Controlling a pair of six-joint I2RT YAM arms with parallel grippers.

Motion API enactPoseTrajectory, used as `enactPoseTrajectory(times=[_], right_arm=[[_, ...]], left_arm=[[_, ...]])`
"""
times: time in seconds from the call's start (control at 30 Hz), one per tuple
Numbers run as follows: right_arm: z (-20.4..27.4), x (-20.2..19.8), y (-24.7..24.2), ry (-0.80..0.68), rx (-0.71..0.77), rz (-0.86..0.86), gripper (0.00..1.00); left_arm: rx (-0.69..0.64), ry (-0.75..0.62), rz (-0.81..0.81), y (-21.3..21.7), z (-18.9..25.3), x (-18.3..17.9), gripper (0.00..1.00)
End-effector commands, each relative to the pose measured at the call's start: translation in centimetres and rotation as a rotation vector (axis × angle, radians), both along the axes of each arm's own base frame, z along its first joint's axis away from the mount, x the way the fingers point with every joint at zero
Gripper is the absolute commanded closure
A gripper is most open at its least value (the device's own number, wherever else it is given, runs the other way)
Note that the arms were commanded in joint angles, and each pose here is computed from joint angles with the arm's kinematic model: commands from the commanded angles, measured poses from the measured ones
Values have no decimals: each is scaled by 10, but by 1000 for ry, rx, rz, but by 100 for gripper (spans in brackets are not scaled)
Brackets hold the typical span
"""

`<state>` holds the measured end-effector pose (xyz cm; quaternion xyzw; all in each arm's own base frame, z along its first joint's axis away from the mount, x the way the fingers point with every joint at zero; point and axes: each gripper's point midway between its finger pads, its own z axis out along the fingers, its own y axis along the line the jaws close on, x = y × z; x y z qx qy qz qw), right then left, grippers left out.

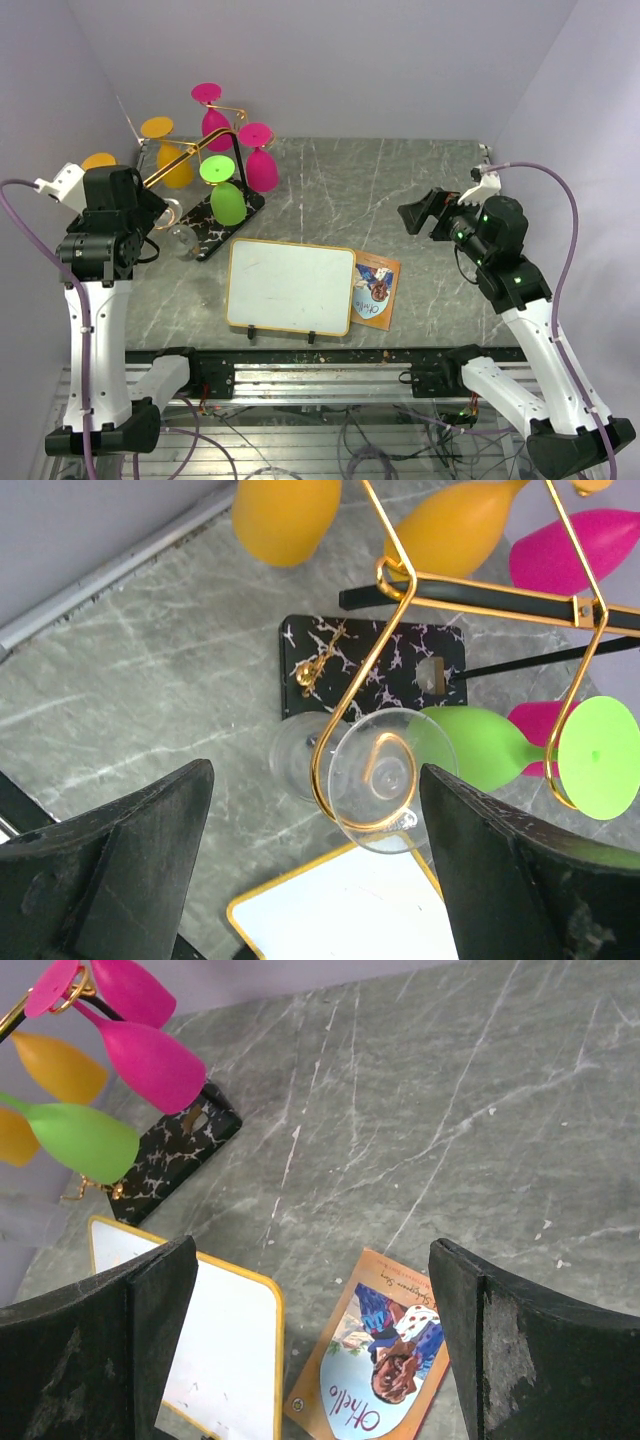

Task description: Take the wine glass off the wine glass rack

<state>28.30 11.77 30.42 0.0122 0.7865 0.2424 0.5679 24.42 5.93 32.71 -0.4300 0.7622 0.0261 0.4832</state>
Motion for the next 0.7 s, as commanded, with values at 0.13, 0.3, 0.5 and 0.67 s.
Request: enactPoseTrajectory(times=[0.13, 0.3, 0.5, 0.67], right_arm=[[9, 0, -1, -46, -14, -12, 0], [7, 0, -2, -41, -15, -18, 0], [6, 0, -4, -37, -11, -30, 0], [6, 0, -3, -35, -5, -30, 0]], left_arm=[[-164, -36, 40, -15, -16, -2, 14], [-190, -7, 73, -15, -28, -2, 15], [-220, -33, 68, -19, -32, 3, 16], [-253, -46, 70, -23, -39, 8, 20]])
